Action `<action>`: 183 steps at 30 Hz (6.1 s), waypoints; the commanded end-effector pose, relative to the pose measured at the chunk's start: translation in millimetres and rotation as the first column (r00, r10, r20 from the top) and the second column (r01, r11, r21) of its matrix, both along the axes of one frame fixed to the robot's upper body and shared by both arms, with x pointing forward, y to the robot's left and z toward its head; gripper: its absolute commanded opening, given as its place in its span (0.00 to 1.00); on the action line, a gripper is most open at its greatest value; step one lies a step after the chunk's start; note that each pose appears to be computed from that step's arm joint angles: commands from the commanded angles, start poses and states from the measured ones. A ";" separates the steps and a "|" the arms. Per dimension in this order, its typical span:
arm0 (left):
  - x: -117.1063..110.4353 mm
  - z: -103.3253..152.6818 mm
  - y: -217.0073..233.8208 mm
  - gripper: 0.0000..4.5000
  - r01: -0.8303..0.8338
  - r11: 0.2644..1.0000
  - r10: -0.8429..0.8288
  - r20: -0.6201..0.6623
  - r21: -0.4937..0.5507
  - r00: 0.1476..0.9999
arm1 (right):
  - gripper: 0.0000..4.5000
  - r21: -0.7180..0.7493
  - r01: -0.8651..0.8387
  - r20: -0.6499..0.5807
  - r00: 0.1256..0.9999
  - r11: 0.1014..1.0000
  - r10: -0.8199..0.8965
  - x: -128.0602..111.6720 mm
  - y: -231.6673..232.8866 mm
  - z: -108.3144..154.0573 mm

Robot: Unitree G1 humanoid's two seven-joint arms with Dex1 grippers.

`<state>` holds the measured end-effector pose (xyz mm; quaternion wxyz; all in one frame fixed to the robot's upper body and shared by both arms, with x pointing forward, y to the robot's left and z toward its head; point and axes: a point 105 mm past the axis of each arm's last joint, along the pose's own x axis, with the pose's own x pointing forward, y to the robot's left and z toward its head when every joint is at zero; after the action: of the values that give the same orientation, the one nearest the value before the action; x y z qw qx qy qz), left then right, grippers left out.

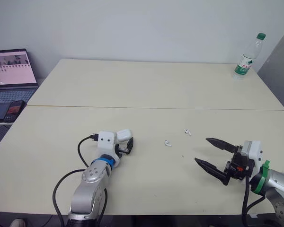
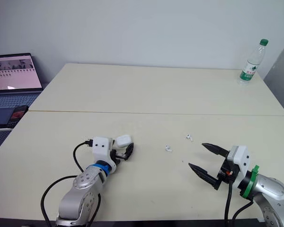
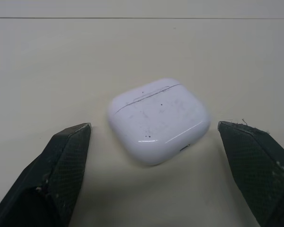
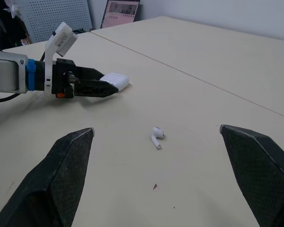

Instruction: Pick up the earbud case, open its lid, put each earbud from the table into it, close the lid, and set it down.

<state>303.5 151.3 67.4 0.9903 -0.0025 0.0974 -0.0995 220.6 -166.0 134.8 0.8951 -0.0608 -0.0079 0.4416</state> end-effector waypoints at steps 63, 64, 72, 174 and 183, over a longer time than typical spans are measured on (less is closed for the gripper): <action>22.4 11.5 -9.6 0.91 0.047 0.997 -0.050 0.060 0.054 0.997 | 1.00 0.029 0.012 0.041 0.999 1.000 -0.013 -5.6 2.5 8.6; 22.6 12.0 -9.7 0.86 0.049 0.997 -0.053 0.063 0.059 0.997 | 1.00 0.030 0.011 0.041 0.999 0.999 -0.013 -5.7 2.6 8.7; 22.9 13.4 -10.4 0.61 0.058 0.997 -0.062 0.068 0.059 0.996 | 1.00 0.033 -0.001 0.038 0.999 0.999 0.000 -7.6 3.7 8.8; -47.4 107.5 -86.6 0.99 0.879 0.064 -0.983 0.124 -0.473 0.138 | 0.15 0.063 -0.450 -0.474 0.772 0.891 0.424 17.8 87.2 59.8; -46.4 106.3 -84.6 0.64 0.882 0.070 -0.982 0.123 -0.466 0.143 | 0.15 0.063 -0.431 -0.484 0.776 0.900 0.405 20.2 86.8 56.9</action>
<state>257.9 66.3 165.2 0.6415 -0.1821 0.1808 -0.7229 240.9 -79.3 180.2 0.7414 0.0435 0.2395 0.6254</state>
